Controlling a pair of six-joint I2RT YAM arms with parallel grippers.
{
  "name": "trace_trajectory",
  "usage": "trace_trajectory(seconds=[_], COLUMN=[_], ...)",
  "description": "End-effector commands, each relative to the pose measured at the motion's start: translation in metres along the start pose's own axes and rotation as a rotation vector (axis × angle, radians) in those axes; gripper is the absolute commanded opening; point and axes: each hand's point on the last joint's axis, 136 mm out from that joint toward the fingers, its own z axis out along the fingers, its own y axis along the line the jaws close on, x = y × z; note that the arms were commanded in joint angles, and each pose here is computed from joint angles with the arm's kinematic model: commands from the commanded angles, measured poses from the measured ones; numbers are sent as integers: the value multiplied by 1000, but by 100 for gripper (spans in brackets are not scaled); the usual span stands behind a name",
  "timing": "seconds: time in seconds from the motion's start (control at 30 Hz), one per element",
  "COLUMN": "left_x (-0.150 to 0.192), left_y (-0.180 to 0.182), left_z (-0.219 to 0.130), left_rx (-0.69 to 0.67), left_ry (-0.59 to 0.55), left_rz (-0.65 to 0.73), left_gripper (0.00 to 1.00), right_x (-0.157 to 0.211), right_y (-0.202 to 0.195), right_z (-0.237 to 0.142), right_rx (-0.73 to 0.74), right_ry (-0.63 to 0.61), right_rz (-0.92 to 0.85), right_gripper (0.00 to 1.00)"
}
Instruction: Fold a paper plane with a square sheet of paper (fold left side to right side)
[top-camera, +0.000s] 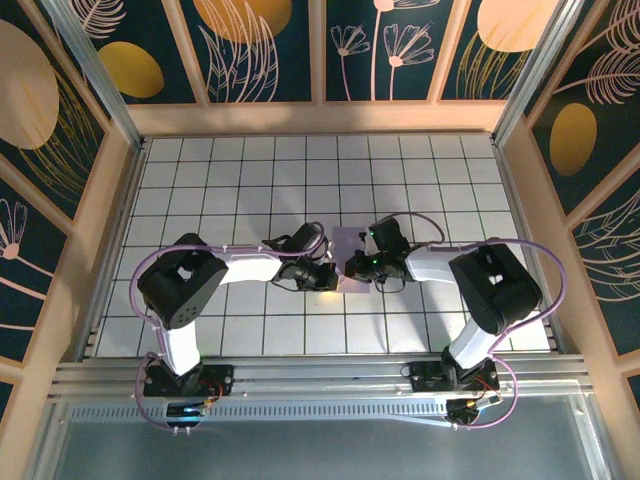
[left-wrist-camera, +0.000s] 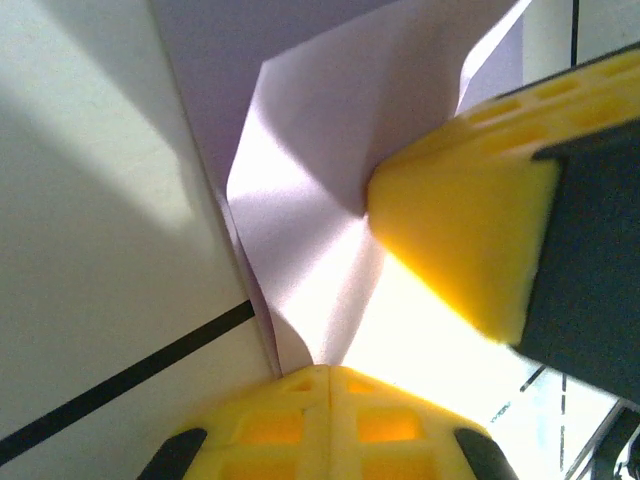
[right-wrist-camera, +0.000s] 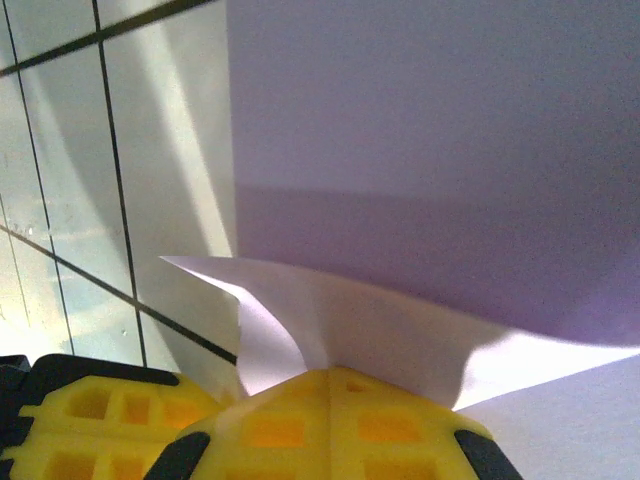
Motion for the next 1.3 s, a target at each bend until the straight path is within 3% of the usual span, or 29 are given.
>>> trace_trajectory(seconds=[0.0, 0.47, 0.8, 1.03, 1.27], left_x=[27, 27, 21, 16, 11], left_y=[34, 34, 27, 21, 15], left_z=[6, 6, 6, 6, 4], left_rx=[-117, -116, -96, -82, -68], left_ry=[77, 76, 63, 51, 41], left_rz=[-61, -56, -46, -38, -35], left_gripper=[0, 0, 0, 0, 0], right_x=[-16, -47, -70, -39, -30], right_y=[-26, -65, -40, 3, -11], right_z=[-7, -35, -68, -47, -22], right_rx=[86, 41, 3, -131, -91], right_ry=[-52, -147, -213, -138, -82], right_rz=[18, 111, 72, 64, 105], right_gripper=[0, 0, 0, 0, 0])
